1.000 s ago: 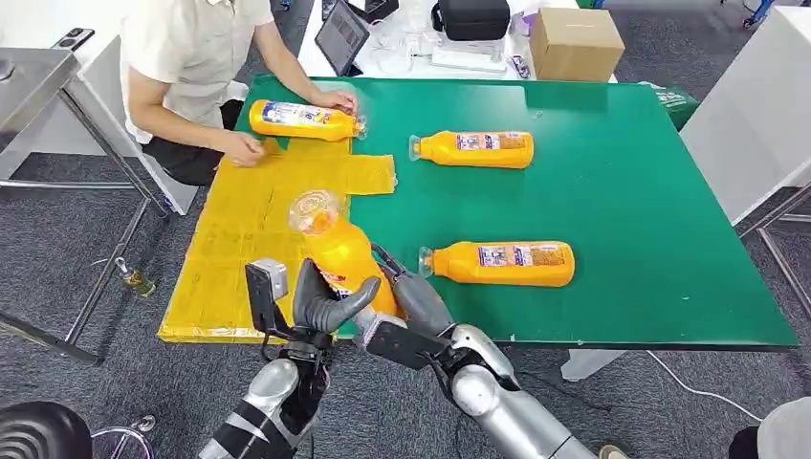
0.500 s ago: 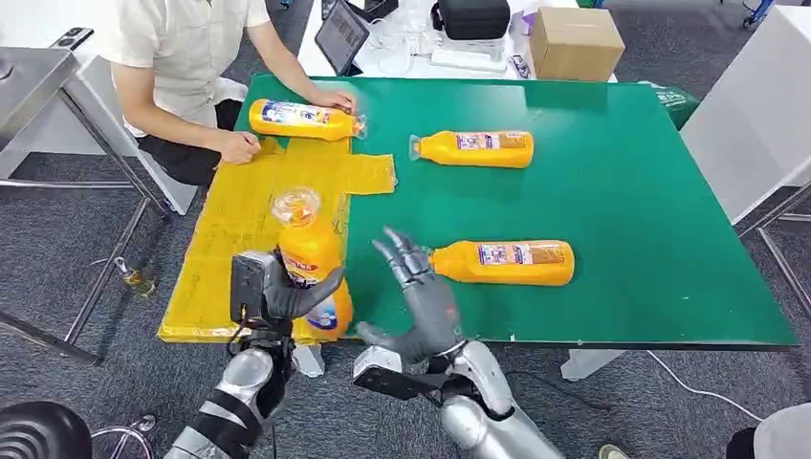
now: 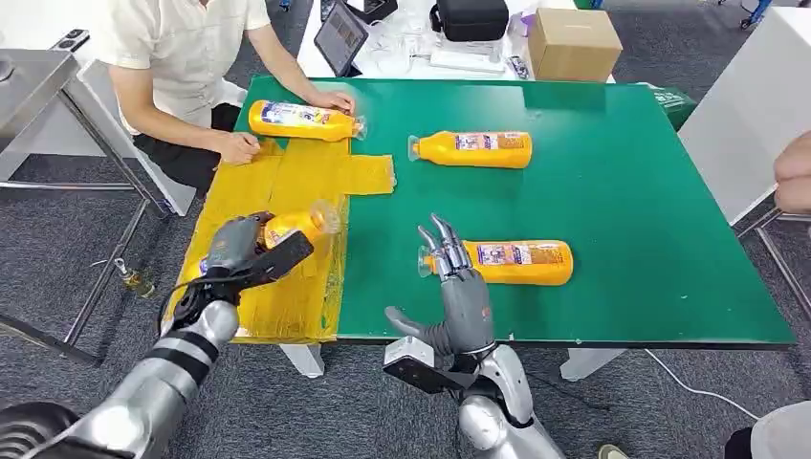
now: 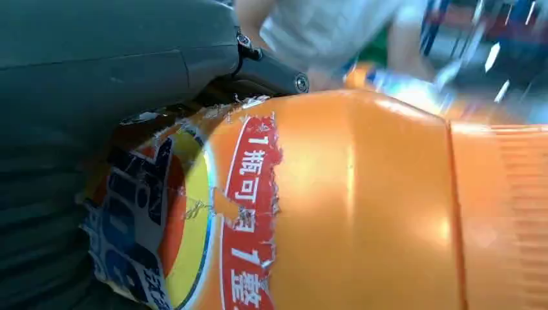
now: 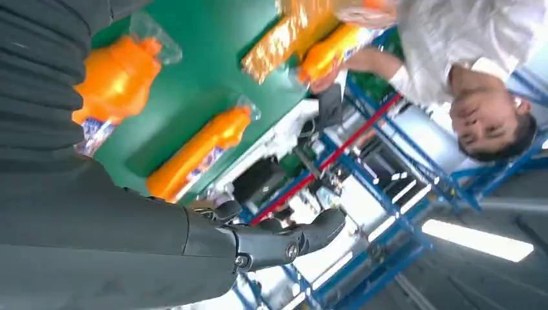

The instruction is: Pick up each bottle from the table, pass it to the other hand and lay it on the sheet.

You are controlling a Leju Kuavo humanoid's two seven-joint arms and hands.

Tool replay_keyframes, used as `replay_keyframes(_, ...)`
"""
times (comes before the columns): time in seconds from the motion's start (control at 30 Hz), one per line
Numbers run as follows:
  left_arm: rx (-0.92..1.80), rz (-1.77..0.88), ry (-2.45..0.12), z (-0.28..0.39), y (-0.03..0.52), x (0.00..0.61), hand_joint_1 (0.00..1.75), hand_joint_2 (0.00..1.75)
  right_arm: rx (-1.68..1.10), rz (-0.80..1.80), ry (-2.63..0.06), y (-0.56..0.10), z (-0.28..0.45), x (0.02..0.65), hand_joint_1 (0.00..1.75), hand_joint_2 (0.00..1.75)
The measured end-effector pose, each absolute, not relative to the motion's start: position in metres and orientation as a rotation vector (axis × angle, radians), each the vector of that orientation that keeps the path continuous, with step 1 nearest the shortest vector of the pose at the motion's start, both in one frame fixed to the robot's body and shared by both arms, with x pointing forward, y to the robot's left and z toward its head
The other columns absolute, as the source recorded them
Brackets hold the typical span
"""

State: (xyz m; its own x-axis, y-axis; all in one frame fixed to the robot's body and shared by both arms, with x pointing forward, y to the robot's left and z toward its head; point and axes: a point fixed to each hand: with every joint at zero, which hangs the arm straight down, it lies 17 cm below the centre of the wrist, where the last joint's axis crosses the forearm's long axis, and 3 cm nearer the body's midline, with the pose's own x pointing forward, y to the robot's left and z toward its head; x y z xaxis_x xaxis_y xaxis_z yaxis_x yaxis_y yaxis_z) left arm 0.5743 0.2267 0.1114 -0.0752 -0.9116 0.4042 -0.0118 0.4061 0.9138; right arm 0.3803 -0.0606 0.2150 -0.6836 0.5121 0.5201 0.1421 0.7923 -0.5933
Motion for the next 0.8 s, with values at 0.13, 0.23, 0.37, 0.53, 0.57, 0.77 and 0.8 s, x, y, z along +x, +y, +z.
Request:
replay_keyframes(0.13, 0.906, -1.037, -1.351, 0.098, 0.231, 0.582, 1.75, 1.75, -0.442, 0.687, -2.269, -0.057, 0.214, 0.380, 0.00, 1.75)
replay_keyframes(0.23, 0.914, -1.066, -1.322, 0.093, 0.233, 0.584, 1.75, 1.75, -0.441, 0.678, -2.272, -0.057, 0.216, 0.381, 0.00, 1.75)
replay_keyframes(0.37, 0.911, -1.086, -1.299, 0.089, 0.234, 0.585, 1.75, 1.75, -0.441, 0.675, -2.275, -0.057, 0.217, 0.381, 0.00, 1.75)
replay_keyframes(0.53, 0.874, -1.136, -1.262, 0.081, 0.227, 0.584, 0.42, 1.75, -0.401, 0.672, -2.273, -0.054, 0.217, 0.380, 0.00, 1.75)
replay_keyframes(0.57, 0.856, -1.146, -1.258, 0.077, 0.222, 0.583, 0.07, 1.75, -0.390, 0.667, -2.272, -0.053, 0.217, 0.380, 0.00, 1.75)
replay_keyframes(0.77, 0.750, -1.176, -1.255, 0.063, 0.197, 0.574, 0.00, 1.75, -0.360, 0.650, -2.270, -0.052, 0.215, 0.378, 0.00, 1.75)
replay_keyframes(0.8, 0.725, -1.180, -1.247, 0.059, 0.193, 0.572, 0.00, 1.75, -0.359, 0.652, -2.267, -0.052, 0.214, 0.378, 0.00, 1.75)
